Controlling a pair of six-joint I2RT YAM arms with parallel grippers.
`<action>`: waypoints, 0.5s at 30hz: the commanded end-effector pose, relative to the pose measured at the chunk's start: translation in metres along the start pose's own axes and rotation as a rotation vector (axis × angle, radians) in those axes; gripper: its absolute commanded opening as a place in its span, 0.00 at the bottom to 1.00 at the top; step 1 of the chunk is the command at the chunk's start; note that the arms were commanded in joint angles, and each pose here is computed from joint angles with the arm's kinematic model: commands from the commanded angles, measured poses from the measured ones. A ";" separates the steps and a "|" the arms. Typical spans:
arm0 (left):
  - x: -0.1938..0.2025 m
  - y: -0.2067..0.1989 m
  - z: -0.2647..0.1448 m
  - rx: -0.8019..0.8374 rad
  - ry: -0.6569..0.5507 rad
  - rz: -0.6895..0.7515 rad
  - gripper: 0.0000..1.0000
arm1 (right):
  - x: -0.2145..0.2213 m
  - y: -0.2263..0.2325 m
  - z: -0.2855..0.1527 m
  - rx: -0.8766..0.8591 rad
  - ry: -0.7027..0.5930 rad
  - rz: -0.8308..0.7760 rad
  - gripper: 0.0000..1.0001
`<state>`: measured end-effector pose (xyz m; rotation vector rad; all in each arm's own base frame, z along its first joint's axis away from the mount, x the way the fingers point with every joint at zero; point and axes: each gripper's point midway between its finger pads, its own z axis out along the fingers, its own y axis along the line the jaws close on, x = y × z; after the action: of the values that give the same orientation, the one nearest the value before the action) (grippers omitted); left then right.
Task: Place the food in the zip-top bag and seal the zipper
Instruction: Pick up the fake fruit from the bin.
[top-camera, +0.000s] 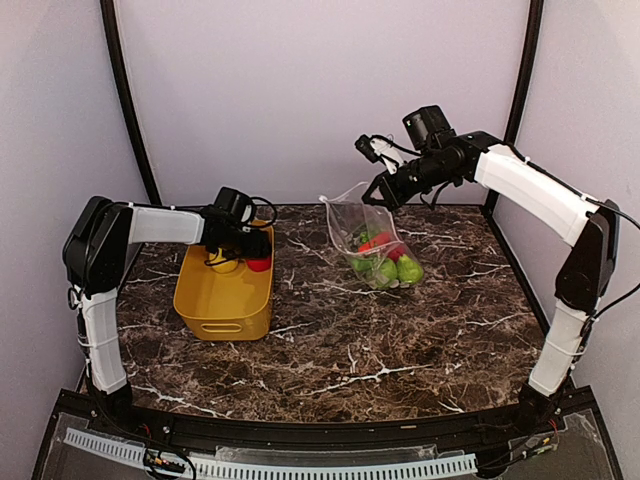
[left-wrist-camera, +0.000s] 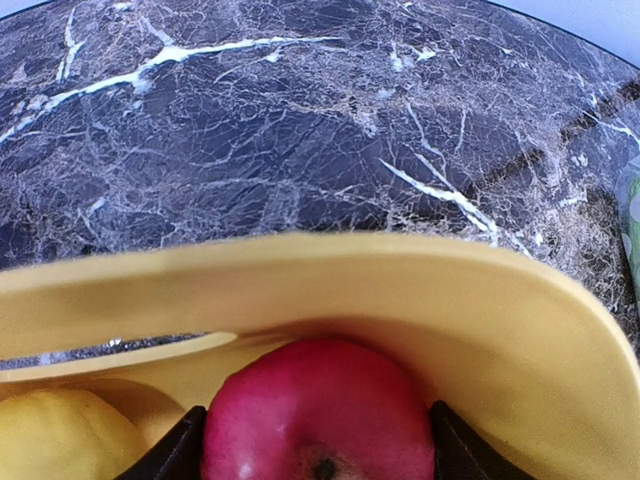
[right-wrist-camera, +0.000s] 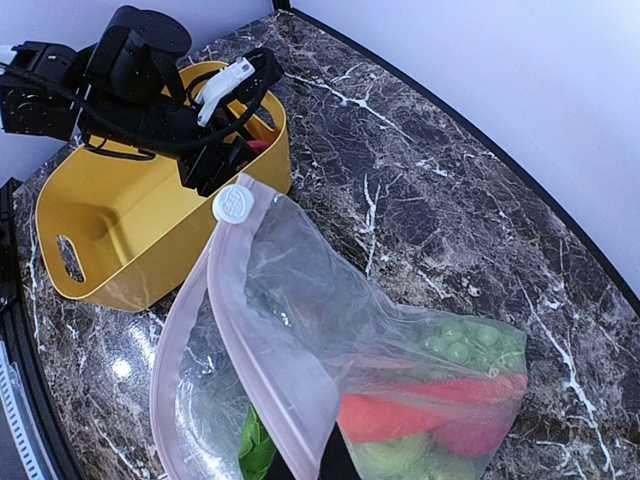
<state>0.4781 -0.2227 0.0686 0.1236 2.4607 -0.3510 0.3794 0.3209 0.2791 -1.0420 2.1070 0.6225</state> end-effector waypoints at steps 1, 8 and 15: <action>-0.007 -0.005 -0.024 0.015 -0.006 -0.006 0.54 | 0.001 0.005 0.000 -0.001 0.005 -0.014 0.00; -0.023 -0.010 -0.085 0.038 -0.093 -0.028 0.50 | 0.001 0.005 -0.001 0.003 0.004 -0.021 0.00; -0.055 -0.041 -0.172 0.191 -0.353 0.005 0.45 | 0.002 0.006 0.002 -0.004 0.008 -0.019 0.00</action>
<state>0.4359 -0.2062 0.1815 0.0923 2.2797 -0.4391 0.3794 0.3212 0.2790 -1.0468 2.1040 0.6145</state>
